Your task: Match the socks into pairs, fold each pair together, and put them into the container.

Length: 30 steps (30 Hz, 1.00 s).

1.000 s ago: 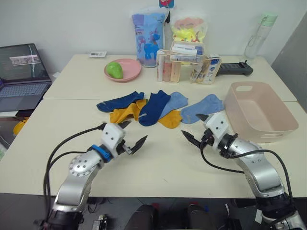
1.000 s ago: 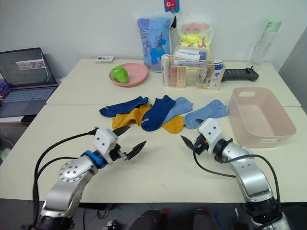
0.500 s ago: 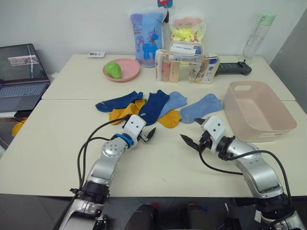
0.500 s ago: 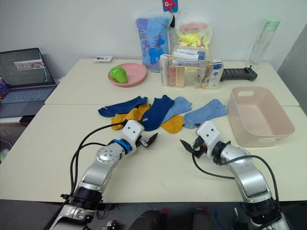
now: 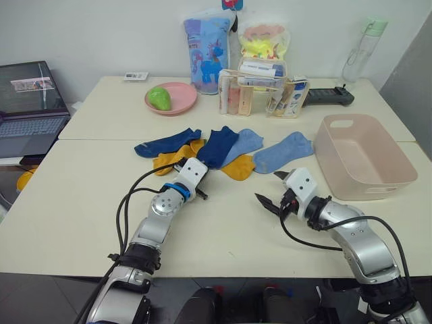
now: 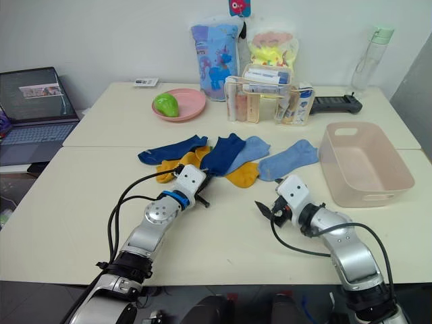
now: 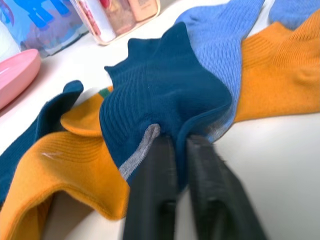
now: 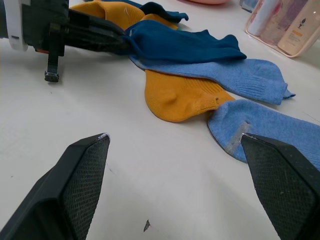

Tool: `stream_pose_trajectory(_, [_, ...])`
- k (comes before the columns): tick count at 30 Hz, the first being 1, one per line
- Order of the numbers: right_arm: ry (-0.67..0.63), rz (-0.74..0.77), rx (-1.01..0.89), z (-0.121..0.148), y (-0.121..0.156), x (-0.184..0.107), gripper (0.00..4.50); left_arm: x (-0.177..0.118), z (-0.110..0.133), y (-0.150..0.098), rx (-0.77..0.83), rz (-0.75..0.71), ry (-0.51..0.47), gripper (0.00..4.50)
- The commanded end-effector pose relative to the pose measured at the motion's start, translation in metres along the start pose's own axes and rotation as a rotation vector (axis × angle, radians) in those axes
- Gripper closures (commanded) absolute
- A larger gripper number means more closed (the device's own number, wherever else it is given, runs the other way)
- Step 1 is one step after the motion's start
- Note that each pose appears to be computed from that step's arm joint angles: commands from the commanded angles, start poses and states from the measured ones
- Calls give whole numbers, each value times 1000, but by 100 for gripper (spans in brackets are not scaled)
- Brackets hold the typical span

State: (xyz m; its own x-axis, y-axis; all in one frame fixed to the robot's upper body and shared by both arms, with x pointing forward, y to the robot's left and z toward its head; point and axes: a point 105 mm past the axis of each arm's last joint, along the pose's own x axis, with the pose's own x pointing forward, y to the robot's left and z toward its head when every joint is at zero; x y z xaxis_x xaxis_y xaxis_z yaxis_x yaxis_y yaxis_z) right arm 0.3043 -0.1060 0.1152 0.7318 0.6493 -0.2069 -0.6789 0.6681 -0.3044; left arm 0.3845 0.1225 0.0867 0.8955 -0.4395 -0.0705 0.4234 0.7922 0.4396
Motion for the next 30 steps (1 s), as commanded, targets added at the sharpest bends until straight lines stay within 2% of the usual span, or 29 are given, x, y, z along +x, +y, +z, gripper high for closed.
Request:
stream_pose_trajectory(1, [-50, 2, -46, 16, 2, -2, 0, -4, 18, 8, 55, 7, -85, 447])
stream_pose_trajectory(5, [-59, 4, -28, 19, 2, -3, 0, -14, 29, 8, 66, -29, -145, 447])
stream_pose_trajectory(8, [-59, 9, -31, 20, 0, -4, 0, -27, 39, 4, 51, -113, -181, 447])
stream_pose_trajectory(9, [-56, 11, -38, 20, -2, -5, 0, -36, 42, 0, 49, -172, -188, 447])
stream_pose_trajectory(10, [-49, 4, -52, 19, -9, -7, 0, -55, 48, -11, 31, -315, -196, 447])
stream_pose_trajectory(12, [-40, -7, -66, 19, -18, -11, 0, -82, 58, -27, -8, -513, -195, 447])
stream_pose_trajectory(15, [-31, -13, -69, 17, -28, -16, 0, -122, 53, -43, -54, -784, -56, 447])
stream_pose_trajectory(17, [-25, -9, -70, 14, -29, -17, 0, -139, 48, -49, -46, -888, 28, 447])
stream_pose_trajectory(22, [-19, 4, -67, 9, -26, -15, 0, -151, 28, -55, 67, -965, 146, 447])
stream_pose_trajectory(25, [-22, 19, -62, 10, -22, -13, 0, -149, 20, -55, 98, -959, 160, 447])
stream_pose_trajectory(28, [-27, 32, -49, 10, -20, -10, 0, -147, 19, -55, 112, -952, 147, 391])
stream_pose_trajectory(30, [-16, 41, 3, 5, -20, -5, 0, -146, 17, -51, 121, -928, 153, 339])
